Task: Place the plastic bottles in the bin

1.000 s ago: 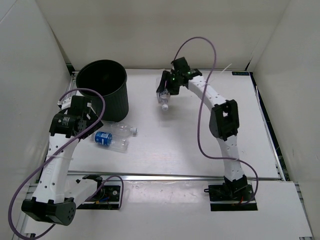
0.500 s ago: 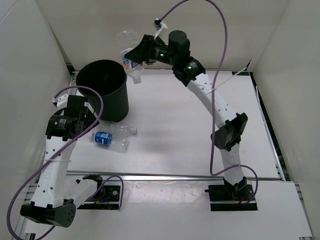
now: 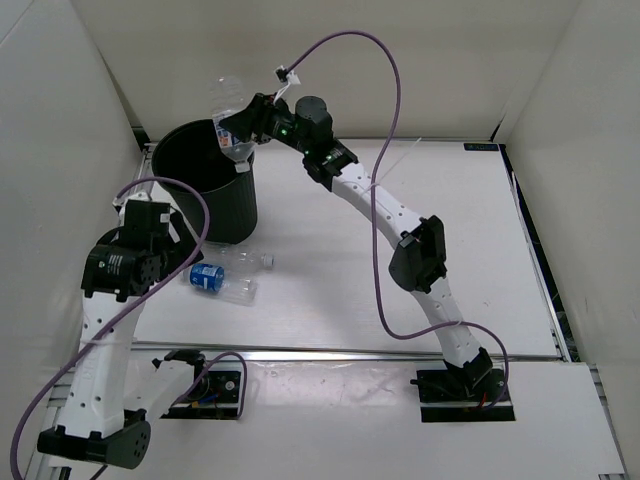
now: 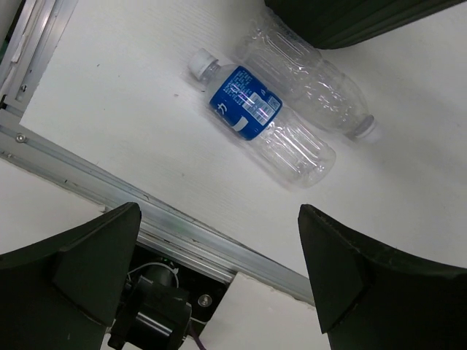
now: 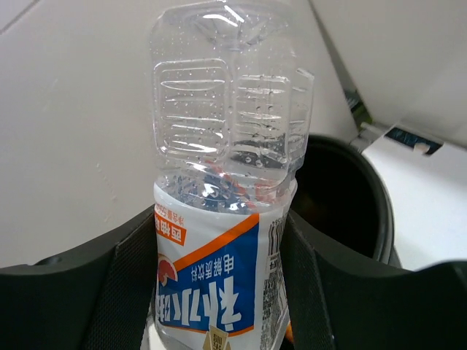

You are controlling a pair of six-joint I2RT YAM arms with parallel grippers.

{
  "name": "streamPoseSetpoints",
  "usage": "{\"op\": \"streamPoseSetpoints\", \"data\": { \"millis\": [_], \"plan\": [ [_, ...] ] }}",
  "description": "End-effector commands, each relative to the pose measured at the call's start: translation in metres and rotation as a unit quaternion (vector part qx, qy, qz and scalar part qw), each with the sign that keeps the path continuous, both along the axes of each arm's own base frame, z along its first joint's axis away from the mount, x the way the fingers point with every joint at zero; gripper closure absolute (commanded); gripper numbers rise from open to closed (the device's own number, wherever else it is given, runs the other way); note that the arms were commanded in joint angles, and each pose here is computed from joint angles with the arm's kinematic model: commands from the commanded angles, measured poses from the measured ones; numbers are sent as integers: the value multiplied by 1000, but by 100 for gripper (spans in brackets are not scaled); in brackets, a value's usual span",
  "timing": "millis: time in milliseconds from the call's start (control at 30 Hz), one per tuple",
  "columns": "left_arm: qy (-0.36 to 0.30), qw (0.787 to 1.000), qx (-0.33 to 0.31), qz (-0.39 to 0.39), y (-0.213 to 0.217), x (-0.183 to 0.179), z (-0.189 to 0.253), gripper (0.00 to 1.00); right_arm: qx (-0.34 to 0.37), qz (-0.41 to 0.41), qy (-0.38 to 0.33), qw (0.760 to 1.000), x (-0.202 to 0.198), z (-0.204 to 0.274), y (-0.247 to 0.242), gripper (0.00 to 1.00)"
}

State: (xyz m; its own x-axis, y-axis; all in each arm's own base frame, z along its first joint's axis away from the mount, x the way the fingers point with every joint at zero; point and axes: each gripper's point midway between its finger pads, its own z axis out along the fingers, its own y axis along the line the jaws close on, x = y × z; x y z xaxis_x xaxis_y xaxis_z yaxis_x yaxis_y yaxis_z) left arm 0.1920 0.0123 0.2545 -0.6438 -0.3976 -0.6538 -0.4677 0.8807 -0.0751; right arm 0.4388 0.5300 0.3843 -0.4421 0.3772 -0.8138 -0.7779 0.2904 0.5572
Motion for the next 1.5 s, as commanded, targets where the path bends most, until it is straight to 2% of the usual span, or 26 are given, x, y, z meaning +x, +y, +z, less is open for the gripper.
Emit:
{"op": "streamPoseSetpoints", "data": {
  "millis": [0, 333, 533, 667, 700, 767, 800, 900, 1000, 1100, 1133, 1167, 1200, 1300, 1367, 1400, 1467],
  "plan": [
    [-19, 999, -8, -34, -6, -6, 11, 0, 97, -43, -99, 989, -1, 82, -16, 71],
    [-26, 998, 9, -61, -5, -10, 13, 0, 136, -66, -93, 984, 4, 91, -18, 71],
    [-30, 997, 15, -71, -7, -10, 13, 0, 82, -58, -86, 991, 11, 38, 9, 66],
    [-35, 997, 15, -71, -6, -11, 15, 0, 65, -47, -102, 992, 5, 30, 17, 52],
    [-35, 997, 18, -68, -5, -11, 15, 0, 58, -42, -97, 993, 4, 26, 18, 36],
    [-31, 997, 24, -64, -3, -10, 14, 0, 46, -34, -98, 994, -2, 32, 16, 19],
    [-31, 997, 30, -58, 0, -10, 15, 0, 45, -34, -97, 994, -5, 38, 13, 0],
    [-31, 998, 38, -40, 5, -6, 16, 0, 16, -46, -101, 994, -15, 57, -3, 0],
    [-57, 998, 34, -6, 9, 4, 25, 0, 24, -82, -90, 992, -35, 110, -43, 0],
    [-96, 993, 3, 73, 14, 9, 33, 0, 12, -116, -76, 990, -43, 127, -68, 0],
    [-102, 990, -11, 98, 14, 8, 33, 0, 18, -126, -78, 989, -53, 147, -84, 0],
    [-113, 986, -26, 123, 15, 10, 34, 0, -5, -137, -73, 988, -56, 144, -93, 0],
    [-133, 978, -55, 151, 12, 12, 34, 0, 0, -148, -75, 986, -64, 162, -112, 0],
    [-186, 963, -123, 149, -7, 40, 24, 0, -35, -148, -70, 986, -85, 170, -145, 0],
    [-160, 945, -174, 225, -10, 37, -10, 0, -66, -146, -53, 986, -94, 154, -153, 0],
    [-155, 925, -206, 280, -10, 37, -22, 0, -73, -152, -48, 985, -104, 157, -171, 0],
    [-119, 917, -229, 304, -18, 33, -55, 0, -88, -155, -25, 984, -109, 145, -185, 0]
  ]
}}
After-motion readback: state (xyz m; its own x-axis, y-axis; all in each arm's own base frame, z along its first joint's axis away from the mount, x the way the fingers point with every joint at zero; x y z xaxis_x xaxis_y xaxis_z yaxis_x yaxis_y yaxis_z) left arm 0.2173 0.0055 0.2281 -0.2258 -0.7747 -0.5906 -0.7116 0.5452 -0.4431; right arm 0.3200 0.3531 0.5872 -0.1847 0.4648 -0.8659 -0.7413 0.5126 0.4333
